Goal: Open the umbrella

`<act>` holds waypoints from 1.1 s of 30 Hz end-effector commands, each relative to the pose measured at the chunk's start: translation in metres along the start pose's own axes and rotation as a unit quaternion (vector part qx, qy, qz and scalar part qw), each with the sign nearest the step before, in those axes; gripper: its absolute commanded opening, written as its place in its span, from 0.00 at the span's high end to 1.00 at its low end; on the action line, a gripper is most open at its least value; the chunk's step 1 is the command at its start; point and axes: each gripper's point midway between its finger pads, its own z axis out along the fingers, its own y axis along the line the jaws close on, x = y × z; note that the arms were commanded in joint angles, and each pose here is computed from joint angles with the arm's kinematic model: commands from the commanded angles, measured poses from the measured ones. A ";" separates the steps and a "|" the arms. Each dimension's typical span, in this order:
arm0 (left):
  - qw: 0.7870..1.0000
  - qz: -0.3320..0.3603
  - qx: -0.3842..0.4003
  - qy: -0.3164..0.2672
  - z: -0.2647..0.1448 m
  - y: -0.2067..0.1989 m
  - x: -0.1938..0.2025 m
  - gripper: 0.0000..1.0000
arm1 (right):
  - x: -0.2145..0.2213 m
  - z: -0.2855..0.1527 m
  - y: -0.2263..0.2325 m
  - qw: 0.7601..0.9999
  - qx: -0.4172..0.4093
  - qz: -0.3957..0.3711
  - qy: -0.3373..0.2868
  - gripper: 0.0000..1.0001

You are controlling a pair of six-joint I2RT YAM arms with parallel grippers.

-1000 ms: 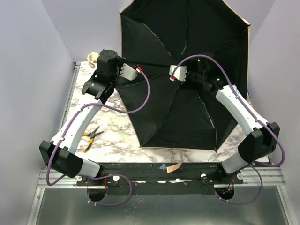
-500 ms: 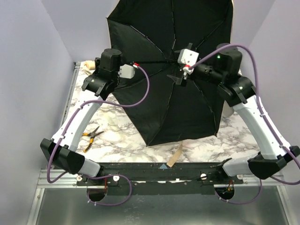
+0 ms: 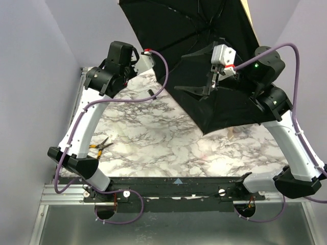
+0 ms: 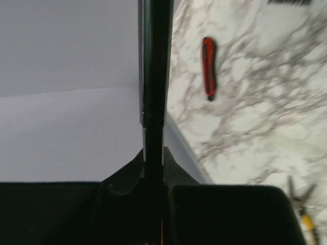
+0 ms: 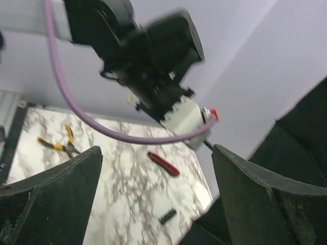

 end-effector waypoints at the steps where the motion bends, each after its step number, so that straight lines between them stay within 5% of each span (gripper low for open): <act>1: 0.969 -0.204 0.076 -0.116 -0.020 -0.025 -0.052 1.00 | -0.026 0.006 0.032 0.998 -0.063 0.016 -0.019 0.10; 8: 0.914 -0.349 0.143 -0.151 -0.021 -0.066 -0.068 1.00 | 0.011 0.003 0.085 0.991 -0.123 -0.024 0.034 0.09; 15: 0.878 -0.391 0.188 -0.202 0.001 -0.124 -0.070 1.00 | 0.050 -0.004 0.150 0.968 -0.219 -0.091 0.081 0.09; 22: 0.839 -0.448 0.165 -0.259 0.025 -0.166 -0.055 1.00 | 0.117 -0.035 0.182 0.964 -0.205 -0.044 0.162 0.09; 33: 0.779 -0.537 0.255 -0.201 0.039 -0.221 -0.050 1.00 | 0.191 -0.087 0.211 0.943 -0.195 -0.032 0.266 0.10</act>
